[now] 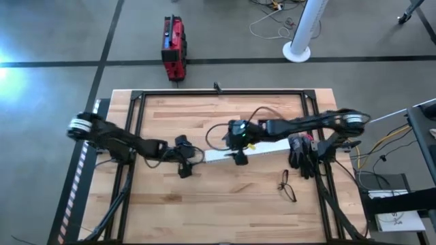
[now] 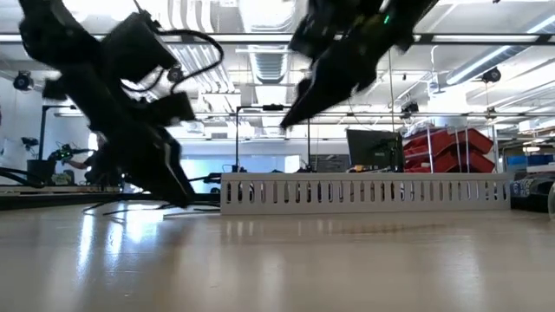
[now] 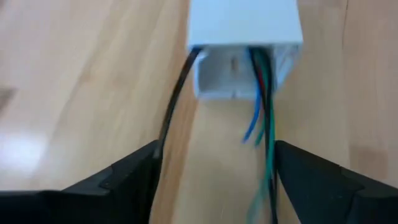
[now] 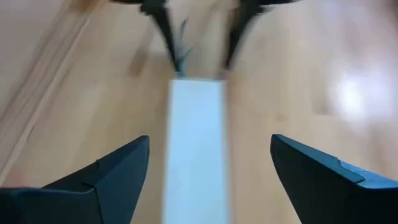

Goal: Ziptie cables
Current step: Adjust the white cable duct on the table

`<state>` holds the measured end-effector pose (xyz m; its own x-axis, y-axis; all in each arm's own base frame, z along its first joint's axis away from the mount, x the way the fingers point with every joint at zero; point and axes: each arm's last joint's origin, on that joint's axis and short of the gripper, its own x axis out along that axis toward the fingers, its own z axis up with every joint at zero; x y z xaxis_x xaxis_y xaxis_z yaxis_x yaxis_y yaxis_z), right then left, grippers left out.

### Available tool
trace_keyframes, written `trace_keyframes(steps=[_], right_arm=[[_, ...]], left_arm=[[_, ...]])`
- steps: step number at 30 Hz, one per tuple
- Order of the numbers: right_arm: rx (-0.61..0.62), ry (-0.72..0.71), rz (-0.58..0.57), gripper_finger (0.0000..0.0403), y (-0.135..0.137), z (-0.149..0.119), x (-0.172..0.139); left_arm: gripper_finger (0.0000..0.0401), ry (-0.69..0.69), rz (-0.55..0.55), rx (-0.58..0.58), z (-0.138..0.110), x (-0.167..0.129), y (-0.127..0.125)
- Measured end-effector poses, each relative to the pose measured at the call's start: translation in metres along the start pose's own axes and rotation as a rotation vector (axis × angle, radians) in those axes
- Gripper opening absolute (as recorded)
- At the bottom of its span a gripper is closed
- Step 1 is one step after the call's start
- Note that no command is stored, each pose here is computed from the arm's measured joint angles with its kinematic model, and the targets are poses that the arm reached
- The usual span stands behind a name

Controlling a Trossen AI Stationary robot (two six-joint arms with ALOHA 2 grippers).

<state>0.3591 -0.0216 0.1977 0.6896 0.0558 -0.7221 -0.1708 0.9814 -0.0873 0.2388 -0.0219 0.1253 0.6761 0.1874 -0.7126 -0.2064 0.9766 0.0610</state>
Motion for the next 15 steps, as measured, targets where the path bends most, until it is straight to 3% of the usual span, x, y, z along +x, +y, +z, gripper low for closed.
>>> trace_keyframes(steps=[3, 8, 12, 15], right_arm=[[0.024, 0.034, -0.073, 0.0319, 0.002, 0.002, -0.036], [0.142, 0.104, -0.034, 0.03, 0.014, -0.022, -0.063], [0.255, 0.198, -0.013, 0.0277, 0.022, -0.055, -0.06], [0.326, 0.234, 0.136, 0.0254, 0.034, -0.067, -0.056]], left_arm=[[0.0288, 0.016, 0.063, -0.01, 0.001, -0.025, 0.009], [0.0266, -0.067, 0.125, -0.087, -0.003, -0.062, 0.022], [0.0246, -0.303, 0.059, -0.195, -0.004, -0.079, 0.027], [0.0232, -0.577, -0.048, -0.29, -0.009, -0.084, 0.025]])
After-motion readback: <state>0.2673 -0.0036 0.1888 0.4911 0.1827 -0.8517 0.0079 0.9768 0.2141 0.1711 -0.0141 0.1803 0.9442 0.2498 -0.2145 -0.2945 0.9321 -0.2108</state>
